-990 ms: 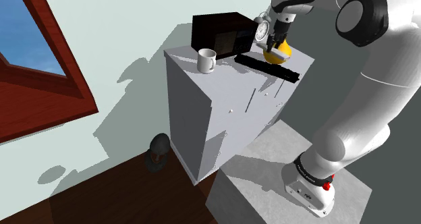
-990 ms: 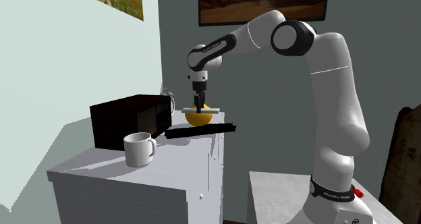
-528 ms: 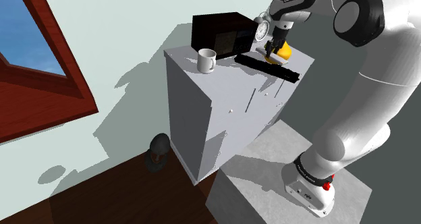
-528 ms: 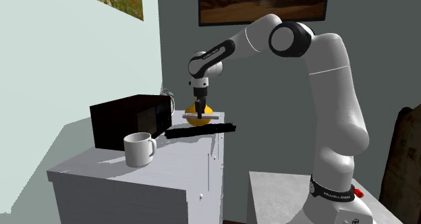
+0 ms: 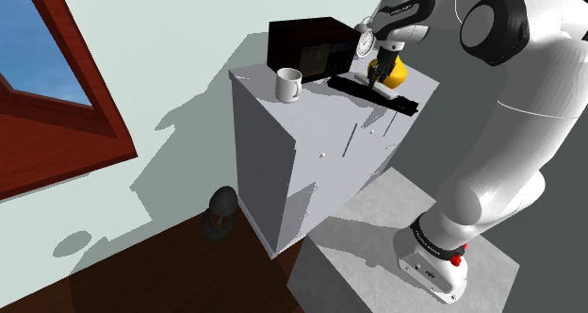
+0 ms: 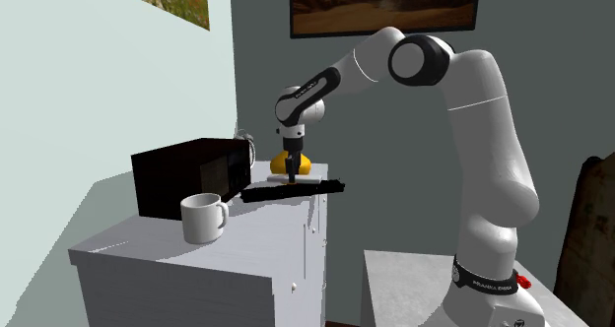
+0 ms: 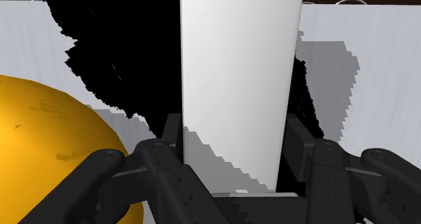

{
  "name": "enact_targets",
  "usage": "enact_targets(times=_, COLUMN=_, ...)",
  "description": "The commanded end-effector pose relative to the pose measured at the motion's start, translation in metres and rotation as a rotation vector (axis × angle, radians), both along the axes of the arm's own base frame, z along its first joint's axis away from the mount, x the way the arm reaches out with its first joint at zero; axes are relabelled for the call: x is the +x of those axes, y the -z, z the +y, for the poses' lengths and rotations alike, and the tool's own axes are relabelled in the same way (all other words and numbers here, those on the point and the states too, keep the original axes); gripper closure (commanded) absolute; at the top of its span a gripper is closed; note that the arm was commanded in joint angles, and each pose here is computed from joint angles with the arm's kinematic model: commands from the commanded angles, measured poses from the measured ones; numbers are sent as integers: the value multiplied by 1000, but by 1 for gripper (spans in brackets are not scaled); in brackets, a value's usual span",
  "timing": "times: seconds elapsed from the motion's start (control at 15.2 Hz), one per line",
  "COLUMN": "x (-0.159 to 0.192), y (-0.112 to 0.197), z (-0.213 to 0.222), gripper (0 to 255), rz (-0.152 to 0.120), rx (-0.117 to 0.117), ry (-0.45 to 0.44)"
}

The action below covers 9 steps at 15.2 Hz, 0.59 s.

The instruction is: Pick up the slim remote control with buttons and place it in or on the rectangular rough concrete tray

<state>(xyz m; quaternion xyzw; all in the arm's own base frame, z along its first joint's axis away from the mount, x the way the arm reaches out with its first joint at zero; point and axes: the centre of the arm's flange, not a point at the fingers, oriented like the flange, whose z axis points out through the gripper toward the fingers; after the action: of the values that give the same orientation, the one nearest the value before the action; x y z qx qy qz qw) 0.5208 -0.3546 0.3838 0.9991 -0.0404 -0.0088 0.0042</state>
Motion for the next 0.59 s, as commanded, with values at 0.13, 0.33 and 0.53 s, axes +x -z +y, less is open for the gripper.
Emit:
enact_targets(times=0.13, x=0, y=1, z=0, gripper=255, rz=-1, rx=-1, ry=0)
enact_targets(times=0.33, x=0, y=1, z=0, gripper=0, rz=-1, rx=-1, ry=0)
enact_targets(times=0.53, x=0, y=1, z=0, gripper=0, rz=-1, rx=-1, ry=0)
